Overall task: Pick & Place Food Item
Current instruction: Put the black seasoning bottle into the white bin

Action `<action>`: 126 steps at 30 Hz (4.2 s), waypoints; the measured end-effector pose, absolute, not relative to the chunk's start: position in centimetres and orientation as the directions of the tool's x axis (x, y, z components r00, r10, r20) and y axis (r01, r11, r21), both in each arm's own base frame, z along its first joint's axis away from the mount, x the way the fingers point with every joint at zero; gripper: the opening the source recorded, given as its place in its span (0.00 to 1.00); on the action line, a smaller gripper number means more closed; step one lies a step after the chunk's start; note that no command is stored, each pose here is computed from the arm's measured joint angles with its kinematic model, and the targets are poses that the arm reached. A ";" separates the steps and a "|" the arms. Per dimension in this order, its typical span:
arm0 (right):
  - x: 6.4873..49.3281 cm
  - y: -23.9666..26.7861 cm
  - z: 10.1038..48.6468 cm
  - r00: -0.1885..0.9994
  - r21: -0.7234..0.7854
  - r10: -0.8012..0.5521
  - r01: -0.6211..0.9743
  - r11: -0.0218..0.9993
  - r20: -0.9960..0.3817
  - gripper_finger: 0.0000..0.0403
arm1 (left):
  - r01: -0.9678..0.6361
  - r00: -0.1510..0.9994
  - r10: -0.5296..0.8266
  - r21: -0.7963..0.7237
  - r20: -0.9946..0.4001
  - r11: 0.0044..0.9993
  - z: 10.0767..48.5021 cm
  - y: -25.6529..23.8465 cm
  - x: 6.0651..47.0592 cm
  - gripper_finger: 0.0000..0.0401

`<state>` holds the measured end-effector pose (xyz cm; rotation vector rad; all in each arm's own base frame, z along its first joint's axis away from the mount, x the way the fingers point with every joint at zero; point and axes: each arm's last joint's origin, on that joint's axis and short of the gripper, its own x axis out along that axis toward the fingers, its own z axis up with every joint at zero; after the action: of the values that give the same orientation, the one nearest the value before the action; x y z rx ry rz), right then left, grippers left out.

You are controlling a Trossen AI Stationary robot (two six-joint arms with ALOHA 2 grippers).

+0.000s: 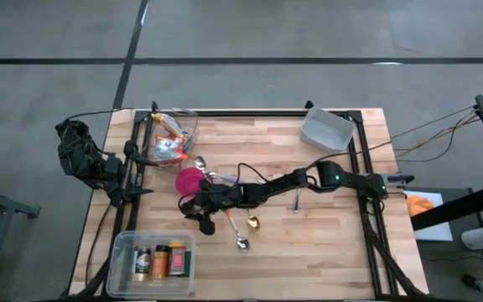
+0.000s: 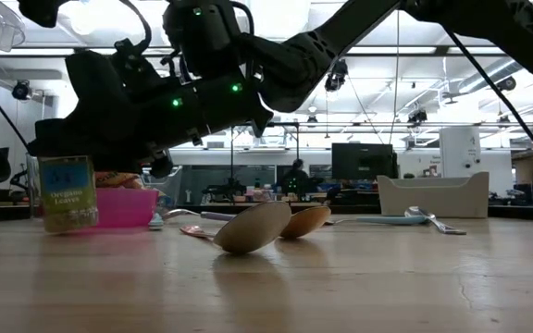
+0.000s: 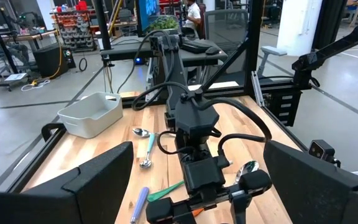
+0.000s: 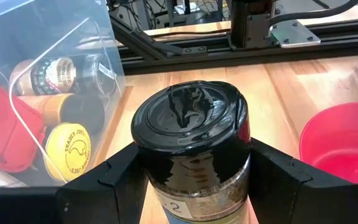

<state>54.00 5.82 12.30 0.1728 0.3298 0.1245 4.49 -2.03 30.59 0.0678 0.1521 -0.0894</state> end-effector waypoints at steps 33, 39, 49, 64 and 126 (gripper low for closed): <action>54.0 5.9 12.2 0.937 0.232 0.153 -0.080 0.969 -0.314 0.82 | 0.095 0.984 -0.085 0.061 -0.154 0.994 30.6 -2.0 4.5 0.91; 53.9 5.9 13.4 0.945 0.285 0.154 -0.069 0.956 -0.289 0.82 | 0.095 0.984 -0.085 0.061 -0.154 0.994 30.6 -2.0 4.5 0.91; 52.7 5.7 19.1 0.963 0.269 0.179 -0.121 0.955 -0.200 0.82 | 0.094 0.984 -0.084 0.061 -0.154 0.994 30.6 -2.0 4.5 0.91; 40.6 3.2 24.0 0.990 0.183 -0.090 0.110 0.977 -0.112 0.82 | 0.095 0.984 -0.084 0.061 -0.155 0.994 30.6 -2.0 4.5 0.91; 13.1 0.9 16.5 0.977 0.069 -0.214 0.214 0.974 -0.014 0.82 | 0.095 0.984 -0.085 0.061 -0.155 0.994 30.6 -2.0 4.5 0.91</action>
<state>13.09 0.87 16.52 0.0708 0.0067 -0.2156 4.50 -2.05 30.58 0.0687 0.1525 -0.0905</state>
